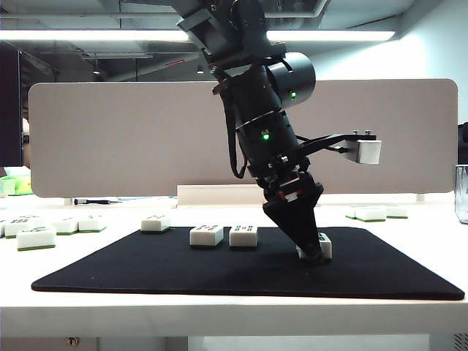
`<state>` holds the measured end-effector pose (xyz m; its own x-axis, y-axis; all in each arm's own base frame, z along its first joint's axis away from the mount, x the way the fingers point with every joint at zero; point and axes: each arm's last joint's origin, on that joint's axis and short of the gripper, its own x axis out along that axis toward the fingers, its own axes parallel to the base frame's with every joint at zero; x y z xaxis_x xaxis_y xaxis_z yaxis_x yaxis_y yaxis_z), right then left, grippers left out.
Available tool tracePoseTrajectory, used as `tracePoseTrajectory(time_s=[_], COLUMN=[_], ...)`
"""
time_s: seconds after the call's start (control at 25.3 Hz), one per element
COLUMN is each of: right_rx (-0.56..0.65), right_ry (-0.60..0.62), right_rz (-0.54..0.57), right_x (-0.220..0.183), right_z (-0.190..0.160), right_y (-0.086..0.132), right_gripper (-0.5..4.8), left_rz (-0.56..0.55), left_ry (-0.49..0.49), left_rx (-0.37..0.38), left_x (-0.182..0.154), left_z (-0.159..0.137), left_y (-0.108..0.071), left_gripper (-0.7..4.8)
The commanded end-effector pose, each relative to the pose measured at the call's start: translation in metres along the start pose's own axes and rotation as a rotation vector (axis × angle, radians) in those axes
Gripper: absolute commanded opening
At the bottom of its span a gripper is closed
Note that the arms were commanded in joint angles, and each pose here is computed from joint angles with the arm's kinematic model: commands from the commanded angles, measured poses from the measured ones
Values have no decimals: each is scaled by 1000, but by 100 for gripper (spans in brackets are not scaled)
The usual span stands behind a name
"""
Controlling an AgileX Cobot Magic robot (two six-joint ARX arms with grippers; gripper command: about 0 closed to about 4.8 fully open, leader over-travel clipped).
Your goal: Arrange four mahjong tiles into a neat stack, creating two layers of paired tiles.
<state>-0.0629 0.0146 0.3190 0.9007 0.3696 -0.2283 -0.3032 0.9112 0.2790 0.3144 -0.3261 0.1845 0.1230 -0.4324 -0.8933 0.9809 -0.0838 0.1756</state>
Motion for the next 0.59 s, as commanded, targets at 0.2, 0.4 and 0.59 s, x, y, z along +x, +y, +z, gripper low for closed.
tracePoseTrajectory(time_s=[0.2, 0.4, 0.59], right_rx=[-14, -9, -8], right_ry=[-23, -12, -11], right_rz=[6, 4, 3], right_x=[-3, -3, -3], right_z=[-1, -2, -2], right_y=[1, 1, 1], right_gripper=[-1, -1, -1], left_rz=[143, 80, 83], left_ry=[5, -66, -33], left_rx=[-9, -66, 11], left_x=[-60, -72, -78], left_z=[0, -38, -59], left_y=[9, 33, 43], left_gripper=[169, 174, 181])
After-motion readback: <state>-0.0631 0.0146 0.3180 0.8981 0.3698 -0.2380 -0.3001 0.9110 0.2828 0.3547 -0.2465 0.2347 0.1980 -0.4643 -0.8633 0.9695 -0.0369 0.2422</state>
